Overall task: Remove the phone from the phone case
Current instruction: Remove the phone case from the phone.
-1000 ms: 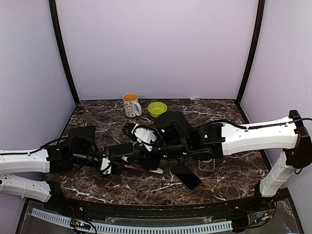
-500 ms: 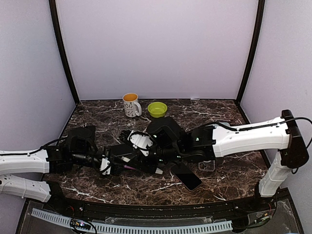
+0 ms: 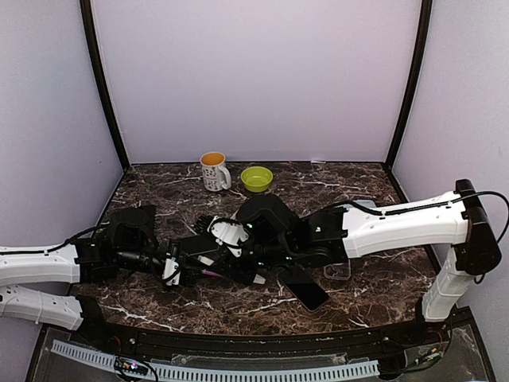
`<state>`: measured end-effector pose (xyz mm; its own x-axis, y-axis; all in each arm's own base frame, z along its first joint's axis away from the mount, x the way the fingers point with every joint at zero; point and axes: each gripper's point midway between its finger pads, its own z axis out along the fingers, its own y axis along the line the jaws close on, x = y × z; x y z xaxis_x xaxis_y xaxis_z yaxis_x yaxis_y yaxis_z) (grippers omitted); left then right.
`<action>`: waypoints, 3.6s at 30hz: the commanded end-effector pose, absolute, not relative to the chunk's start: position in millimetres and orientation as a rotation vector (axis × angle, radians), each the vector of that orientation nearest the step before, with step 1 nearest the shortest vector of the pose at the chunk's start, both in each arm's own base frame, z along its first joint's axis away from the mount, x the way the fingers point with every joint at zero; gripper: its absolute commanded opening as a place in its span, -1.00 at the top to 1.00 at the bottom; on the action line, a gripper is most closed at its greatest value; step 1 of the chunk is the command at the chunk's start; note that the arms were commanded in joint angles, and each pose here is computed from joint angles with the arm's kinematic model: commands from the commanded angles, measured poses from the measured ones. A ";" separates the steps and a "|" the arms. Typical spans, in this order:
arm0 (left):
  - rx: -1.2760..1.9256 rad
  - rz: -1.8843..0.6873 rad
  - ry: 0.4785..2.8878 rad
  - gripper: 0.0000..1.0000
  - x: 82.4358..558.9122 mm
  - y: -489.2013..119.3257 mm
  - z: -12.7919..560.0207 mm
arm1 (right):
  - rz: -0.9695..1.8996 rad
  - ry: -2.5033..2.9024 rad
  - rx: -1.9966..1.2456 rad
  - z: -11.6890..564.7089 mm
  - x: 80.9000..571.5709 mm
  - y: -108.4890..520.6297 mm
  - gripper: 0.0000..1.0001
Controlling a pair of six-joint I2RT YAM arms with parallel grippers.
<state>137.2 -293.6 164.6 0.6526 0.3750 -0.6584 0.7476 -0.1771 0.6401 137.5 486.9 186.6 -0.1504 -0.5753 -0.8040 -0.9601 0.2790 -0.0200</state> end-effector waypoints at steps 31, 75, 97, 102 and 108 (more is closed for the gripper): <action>1.668 -0.351 0.789 1.00 142.2 -295.4 201.4 | 0.523 1.928 -1.427 150.1 133.7 478.5 0.62; 1.647 -0.345 0.769 1.00 139.7 -292.6 208.4 | 0.426 1.928 -1.473 140.2 124.4 496.7 0.99; 1.631 -0.306 0.775 1.00 143.7 -289.6 211.0 | 0.298 2.007 -1.351 134.5 137.5 459.8 1.00; 1.624 -0.303 0.776 1.00 143.5 -288.2 211.8 | 0.282 2.019 -1.345 132.1 138.1 455.1 1.00; 1.618 -0.290 0.784 1.00 145.6 -287.4 211.6 | 0.268 2.039 -1.328 126.5 139.3 445.4 1.00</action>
<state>135.4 -277.0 152.9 0.6380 0.4334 -0.6365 0.7477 -0.1512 0.6466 143.4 467.3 141.7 -0.2087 -0.6940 -0.6890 -0.8761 0.4457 -0.1836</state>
